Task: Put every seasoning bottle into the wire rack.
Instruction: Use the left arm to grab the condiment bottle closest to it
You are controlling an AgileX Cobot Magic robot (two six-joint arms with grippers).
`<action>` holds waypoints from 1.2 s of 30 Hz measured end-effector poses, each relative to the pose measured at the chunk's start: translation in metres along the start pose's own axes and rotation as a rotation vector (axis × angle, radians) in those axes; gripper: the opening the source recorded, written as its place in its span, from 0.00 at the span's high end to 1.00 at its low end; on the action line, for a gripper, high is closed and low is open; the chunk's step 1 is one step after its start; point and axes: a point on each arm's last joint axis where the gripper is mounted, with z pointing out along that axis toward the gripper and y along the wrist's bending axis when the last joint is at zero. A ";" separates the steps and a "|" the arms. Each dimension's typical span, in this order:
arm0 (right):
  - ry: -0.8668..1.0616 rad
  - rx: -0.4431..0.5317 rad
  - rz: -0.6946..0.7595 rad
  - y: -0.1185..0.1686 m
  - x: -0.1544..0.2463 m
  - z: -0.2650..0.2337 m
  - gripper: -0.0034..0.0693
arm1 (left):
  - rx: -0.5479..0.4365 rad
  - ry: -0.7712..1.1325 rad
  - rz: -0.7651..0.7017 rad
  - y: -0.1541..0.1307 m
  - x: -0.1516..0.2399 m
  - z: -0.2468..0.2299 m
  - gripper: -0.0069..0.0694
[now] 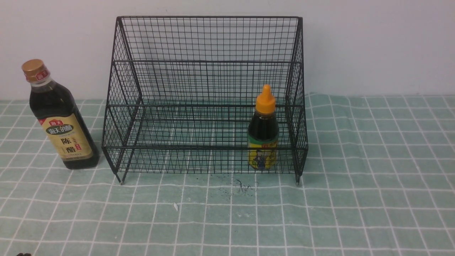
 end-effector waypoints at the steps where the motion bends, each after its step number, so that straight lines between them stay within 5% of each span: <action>1: -0.004 0.000 -0.023 0.000 0.000 0.000 0.97 | 0.000 0.000 0.000 0.000 0.000 0.000 0.92; 7: -0.021 0.007 -0.122 -0.001 0.001 -0.003 0.97 | 0.000 0.000 0.000 0.000 0.000 0.000 0.92; 11: -0.012 0.163 -0.212 -0.016 0.022 -0.010 0.97 | 0.000 0.000 0.000 0.000 0.000 0.000 0.92; 15: 0.083 0.439 -0.236 -0.045 0.078 -0.025 0.97 | 0.000 0.000 0.000 0.000 0.000 0.000 0.92; 22: 0.243 0.686 -0.159 -0.062 0.116 -0.047 0.97 | 0.000 0.000 -0.001 0.000 0.000 0.000 0.92; 36: 0.258 0.690 -0.180 -0.061 0.116 -0.048 0.97 | 0.000 0.000 -0.006 0.000 0.000 0.000 0.92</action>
